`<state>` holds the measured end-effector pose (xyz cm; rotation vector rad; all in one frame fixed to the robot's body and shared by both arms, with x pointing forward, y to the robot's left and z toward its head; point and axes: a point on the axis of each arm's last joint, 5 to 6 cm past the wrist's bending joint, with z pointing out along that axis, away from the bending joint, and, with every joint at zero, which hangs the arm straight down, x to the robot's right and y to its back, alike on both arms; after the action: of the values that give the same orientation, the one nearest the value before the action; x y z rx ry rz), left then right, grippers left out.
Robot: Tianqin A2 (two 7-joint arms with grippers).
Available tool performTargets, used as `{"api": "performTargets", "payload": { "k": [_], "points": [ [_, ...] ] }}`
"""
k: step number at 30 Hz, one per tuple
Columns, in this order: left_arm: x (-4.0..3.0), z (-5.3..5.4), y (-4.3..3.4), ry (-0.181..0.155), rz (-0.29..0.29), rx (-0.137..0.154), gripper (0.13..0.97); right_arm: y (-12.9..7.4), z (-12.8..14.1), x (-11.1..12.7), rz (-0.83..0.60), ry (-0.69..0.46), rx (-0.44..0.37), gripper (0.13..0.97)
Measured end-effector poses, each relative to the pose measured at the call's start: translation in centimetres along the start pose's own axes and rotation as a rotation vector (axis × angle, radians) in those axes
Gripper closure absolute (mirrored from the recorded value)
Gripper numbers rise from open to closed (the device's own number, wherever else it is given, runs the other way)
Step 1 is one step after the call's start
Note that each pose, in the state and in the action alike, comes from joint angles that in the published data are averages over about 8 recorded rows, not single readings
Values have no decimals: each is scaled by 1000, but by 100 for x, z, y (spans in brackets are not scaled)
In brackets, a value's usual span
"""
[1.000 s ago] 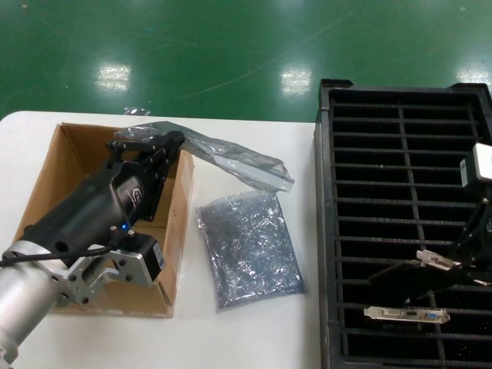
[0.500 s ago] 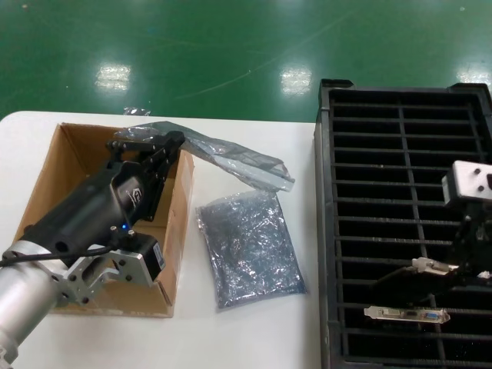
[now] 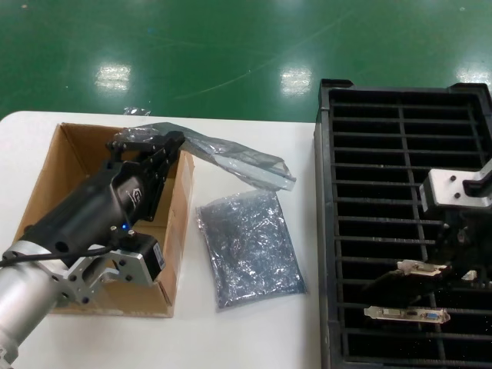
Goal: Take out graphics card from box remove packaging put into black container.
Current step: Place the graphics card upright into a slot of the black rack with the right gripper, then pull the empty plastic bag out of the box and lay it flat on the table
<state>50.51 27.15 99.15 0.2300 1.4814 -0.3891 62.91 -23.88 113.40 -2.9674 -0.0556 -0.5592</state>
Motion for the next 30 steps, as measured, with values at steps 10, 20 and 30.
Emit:
{"api": "performTargets", "payload": {
  "k": [10, 20, 30],
  "points": [
    [0, 0, 0, 0, 0, 0, 958, -79, 78, 12, -31, 1, -17, 844],
    [0, 0, 0, 0, 0, 0, 958, 8, -53, -92, -35, 34, 18, 720],
    [0, 0, -1, 0, 0, 0, 958, 307, -226, -345, -20, 110, 71, 507]
  ]
}}
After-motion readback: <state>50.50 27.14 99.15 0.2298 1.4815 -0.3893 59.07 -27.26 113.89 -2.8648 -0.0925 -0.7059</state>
